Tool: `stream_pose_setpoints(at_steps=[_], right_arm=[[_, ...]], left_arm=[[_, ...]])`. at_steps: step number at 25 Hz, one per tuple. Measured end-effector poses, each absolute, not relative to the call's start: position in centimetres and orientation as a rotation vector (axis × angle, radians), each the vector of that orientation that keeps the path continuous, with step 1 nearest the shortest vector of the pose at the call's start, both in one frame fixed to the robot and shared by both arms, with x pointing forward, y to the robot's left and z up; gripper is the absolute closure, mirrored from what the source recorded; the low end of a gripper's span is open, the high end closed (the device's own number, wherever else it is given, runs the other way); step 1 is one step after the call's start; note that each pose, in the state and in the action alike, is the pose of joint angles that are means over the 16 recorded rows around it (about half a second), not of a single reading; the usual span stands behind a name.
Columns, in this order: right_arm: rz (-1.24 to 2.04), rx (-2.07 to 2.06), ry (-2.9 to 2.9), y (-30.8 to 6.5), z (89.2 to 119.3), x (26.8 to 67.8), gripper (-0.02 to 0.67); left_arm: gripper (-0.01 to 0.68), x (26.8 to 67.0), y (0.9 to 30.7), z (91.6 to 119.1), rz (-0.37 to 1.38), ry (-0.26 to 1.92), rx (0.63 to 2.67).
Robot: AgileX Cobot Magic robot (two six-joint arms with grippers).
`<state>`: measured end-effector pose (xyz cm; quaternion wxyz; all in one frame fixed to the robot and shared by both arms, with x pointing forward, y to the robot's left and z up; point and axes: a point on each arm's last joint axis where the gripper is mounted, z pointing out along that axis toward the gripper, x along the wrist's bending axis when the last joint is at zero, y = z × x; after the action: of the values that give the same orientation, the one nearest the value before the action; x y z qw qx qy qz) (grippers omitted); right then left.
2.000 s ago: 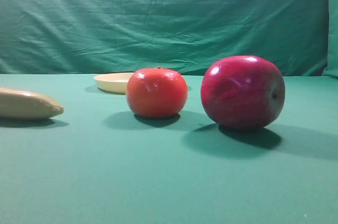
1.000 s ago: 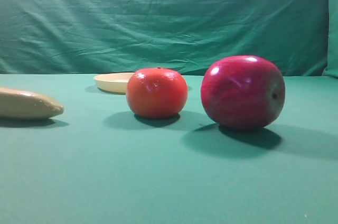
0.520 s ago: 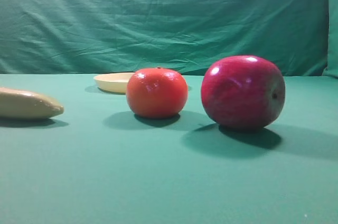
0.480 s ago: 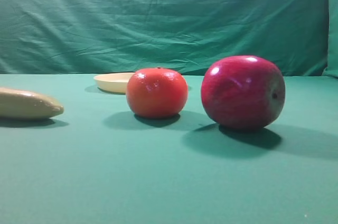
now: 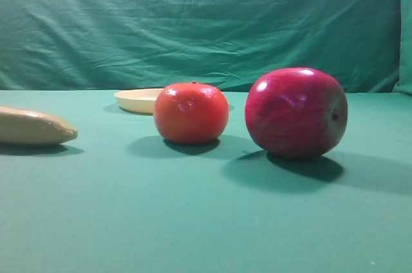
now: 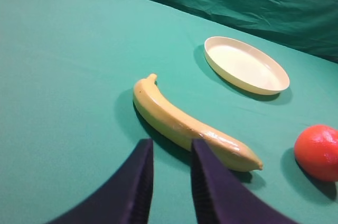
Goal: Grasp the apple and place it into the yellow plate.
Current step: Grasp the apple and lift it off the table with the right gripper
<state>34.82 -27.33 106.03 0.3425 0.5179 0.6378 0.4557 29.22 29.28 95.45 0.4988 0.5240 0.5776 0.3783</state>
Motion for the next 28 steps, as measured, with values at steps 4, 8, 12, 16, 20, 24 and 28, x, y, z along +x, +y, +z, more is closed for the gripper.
stream_pose_setpoints(at_steps=[4,8,12,16,20,24,28], right_arm=[[1.128,1.301,1.732,-27.1,106.6,35.5,0.640],[1.058,1.285,1.850,-26.7,107.1,36.4,0.621],[0.977,1.291,2.016,-26.0,107.2,37.7,0.598],[0.927,1.313,2.185,-24.8,107.0,39.4,0.576],[0.903,1.302,2.339,-23.0,106.5,41.0,0.558],[0.892,1.250,2.465,-20.7,105.7,42.2,0.500],[0.879,1.194,2.557,-18.4,104.9,43.2,0.372]], left_arm=[[0.516,29.2,29.3,95.5,0.915,1.398,1.268],[0.516,29.2,29.3,95.5,0.915,1.398,1.268],[0.516,29.2,29.3,95.5,0.915,1.398,1.268],[0.516,29.2,29.3,95.5,0.915,1.398,1.268],[0.516,29.2,29.3,95.5,0.915,1.398,1.268],[0.516,29.2,29.3,95.5,0.915,1.398,1.268],[0.516,29.2,29.3,95.5,0.915,1.398,1.268]])
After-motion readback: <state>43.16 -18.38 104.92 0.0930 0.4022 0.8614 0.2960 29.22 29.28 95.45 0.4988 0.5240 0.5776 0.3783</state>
